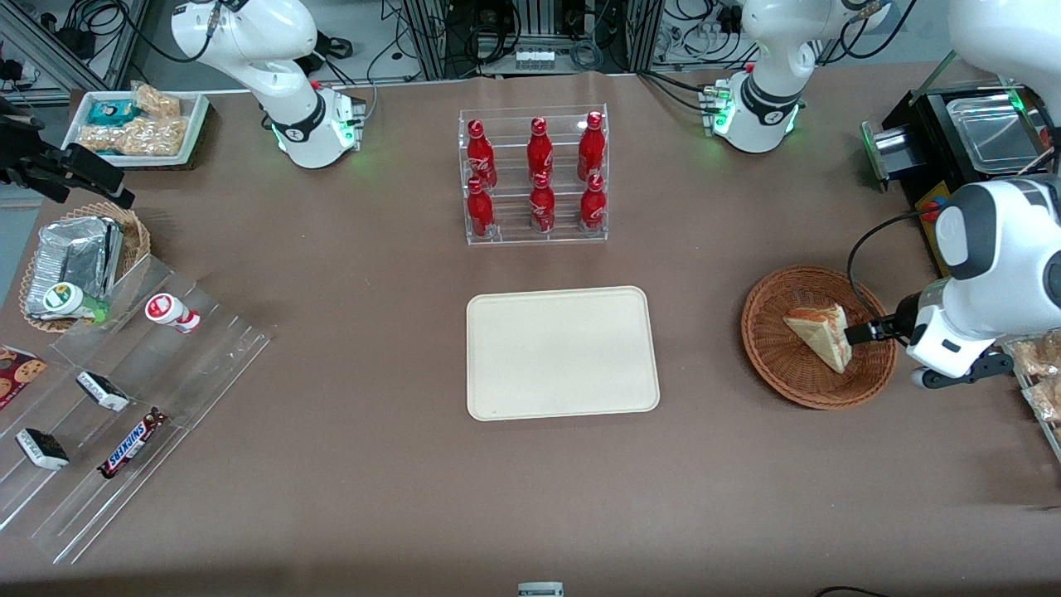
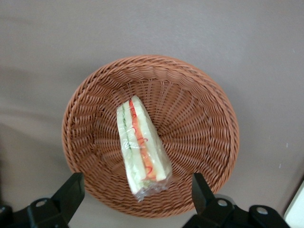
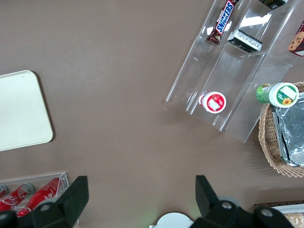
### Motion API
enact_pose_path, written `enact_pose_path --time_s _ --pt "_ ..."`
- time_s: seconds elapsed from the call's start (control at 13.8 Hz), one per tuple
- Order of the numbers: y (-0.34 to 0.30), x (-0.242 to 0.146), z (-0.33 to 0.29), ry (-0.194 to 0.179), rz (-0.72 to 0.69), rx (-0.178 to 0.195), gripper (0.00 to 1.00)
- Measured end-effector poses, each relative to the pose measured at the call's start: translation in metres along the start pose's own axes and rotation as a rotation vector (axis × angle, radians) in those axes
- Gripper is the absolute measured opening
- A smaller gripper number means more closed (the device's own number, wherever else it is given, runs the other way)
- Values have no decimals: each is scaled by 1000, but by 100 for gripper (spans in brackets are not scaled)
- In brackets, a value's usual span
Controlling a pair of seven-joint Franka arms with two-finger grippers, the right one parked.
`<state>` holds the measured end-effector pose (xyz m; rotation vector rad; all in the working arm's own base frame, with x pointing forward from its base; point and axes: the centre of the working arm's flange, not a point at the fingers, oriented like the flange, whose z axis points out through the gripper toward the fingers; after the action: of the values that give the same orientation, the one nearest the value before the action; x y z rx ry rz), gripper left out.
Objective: Place sandwich from basket to tray
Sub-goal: 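Lower the open left gripper over the wrapped sandwich in the basket, then close the left gripper on the sandwich and lift it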
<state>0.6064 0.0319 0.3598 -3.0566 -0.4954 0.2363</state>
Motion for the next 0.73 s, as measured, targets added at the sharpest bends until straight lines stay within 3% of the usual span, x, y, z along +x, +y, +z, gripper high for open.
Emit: enact_pose_path --time_s 0.36,0.73 --pt "-1 -17 46 3 -404 -4 100" --pt "-8 -45 88 6 -557 -65 100"
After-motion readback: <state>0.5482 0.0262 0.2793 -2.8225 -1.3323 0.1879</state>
